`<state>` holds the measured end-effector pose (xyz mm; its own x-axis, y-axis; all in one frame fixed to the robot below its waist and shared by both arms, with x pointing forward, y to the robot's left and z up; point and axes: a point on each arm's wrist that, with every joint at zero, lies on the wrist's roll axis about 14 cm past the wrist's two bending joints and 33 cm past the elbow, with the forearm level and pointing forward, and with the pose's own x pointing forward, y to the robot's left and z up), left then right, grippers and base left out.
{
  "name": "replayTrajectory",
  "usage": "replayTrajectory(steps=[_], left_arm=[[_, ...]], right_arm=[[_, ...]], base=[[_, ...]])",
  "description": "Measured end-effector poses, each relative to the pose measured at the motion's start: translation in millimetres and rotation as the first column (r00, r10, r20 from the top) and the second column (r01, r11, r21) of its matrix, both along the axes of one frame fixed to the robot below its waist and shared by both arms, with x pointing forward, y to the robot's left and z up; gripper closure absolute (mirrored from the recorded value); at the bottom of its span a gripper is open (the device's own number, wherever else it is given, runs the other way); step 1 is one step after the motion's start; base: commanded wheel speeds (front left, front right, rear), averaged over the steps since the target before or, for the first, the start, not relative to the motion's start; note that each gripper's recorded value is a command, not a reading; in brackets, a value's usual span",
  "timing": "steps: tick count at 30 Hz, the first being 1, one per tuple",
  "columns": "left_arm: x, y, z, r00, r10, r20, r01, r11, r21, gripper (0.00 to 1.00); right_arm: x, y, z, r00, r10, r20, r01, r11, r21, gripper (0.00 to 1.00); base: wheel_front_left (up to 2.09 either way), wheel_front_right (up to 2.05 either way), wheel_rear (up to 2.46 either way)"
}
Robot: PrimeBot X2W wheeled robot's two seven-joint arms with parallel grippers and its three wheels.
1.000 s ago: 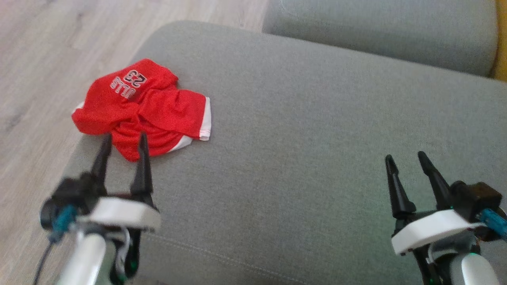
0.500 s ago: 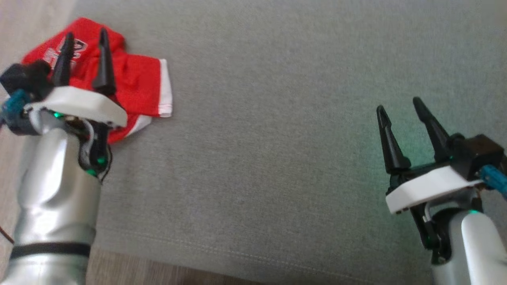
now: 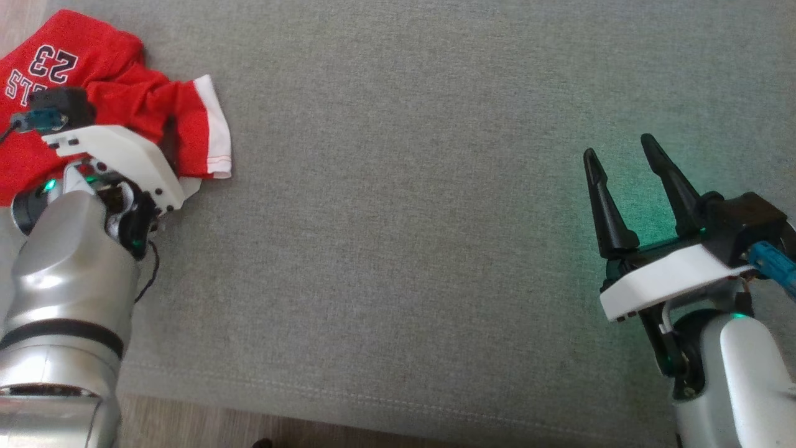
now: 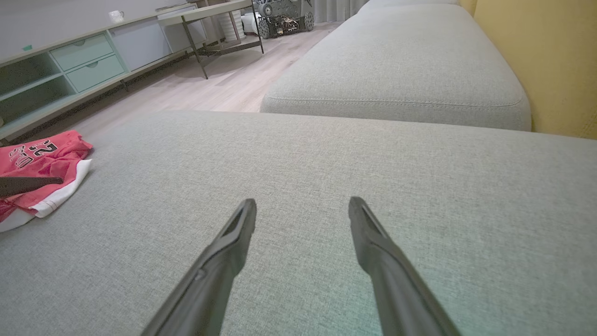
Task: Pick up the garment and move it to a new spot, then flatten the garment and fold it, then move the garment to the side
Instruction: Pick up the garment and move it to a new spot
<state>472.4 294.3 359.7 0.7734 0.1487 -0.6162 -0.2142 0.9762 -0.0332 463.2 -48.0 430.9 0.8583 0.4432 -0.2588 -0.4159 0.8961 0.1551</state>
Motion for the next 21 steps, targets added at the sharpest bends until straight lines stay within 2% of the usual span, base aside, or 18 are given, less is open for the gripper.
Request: replayTrajectory(steps=[1, 2, 5, 8, 14, 17, 21], left_arm=[[-3.0, 1.2, -3.3, 1.0, -0.002, -0.025, 0.002, 1.0, 0.004, 0.57], [-2.1, 2.1, -2.4, 1.0, -0.007, -0.023, 0.007, 1.0, 0.009, 1.0], [4.3, 3.5, 6.7, 1.0, -0.018, 0.022, 0.018, 0.999, 0.028, 1.0], [13.8, 11.8, 28.2, 0.991, -0.018, 0.132, 0.009, 0.997, 0.07, 1.0], [31.0, 21.0, 86.7, 0.94, -0.05, 0.337, 0.001, 0.99, 0.142, 1.0], [44.3, 21.3, 135.9, 0.881, -0.083, 0.466, -0.004, 0.983, 0.184, 1.0], [46.3, 16.2, 211.8, 0.751, -0.139, 0.645, -0.025, 0.971, 0.239, 1.0]], right_arm=[[0.6, 0.1, 1.7, 1.0, -0.001, 0.003, 0.001, 1.0, 0.004, 0.0], [0.9, -0.4, 2.5, 1.0, -0.003, 0.004, 0.003, 1.0, 0.007, 0.0], [1.4, -2.5, 4.8, 1.0, -0.009, 0.011, 0.009, 1.0, 0.005, 0.0], [1.3, -5.8, 11.6, 0.999, -0.019, 0.029, 0.019, 1.0, 0.01, 0.0], [-1.2, -13.2, 28.8, 0.996, -0.045, 0.071, 0.044, 0.999, 0.014, 0.0], [-4.8, -16.9, 38.0, 0.994, -0.057, 0.095, 0.056, 0.998, 0.017, 0.0], [-15.9, -20.6, 45.9, 0.992, -0.069, 0.106, 0.067, 0.997, 0.022, 0.0]], base=[[0.0, 0.0, 0.0], [0.0, 0.0, 0.0], [0.0, 0.0, 0.0], [0.0, 0.0, 0.0], [0.0, 0.0, 0.0], [0.0, 0.0, 0.0], [0.0, 0.0, 0.0]])
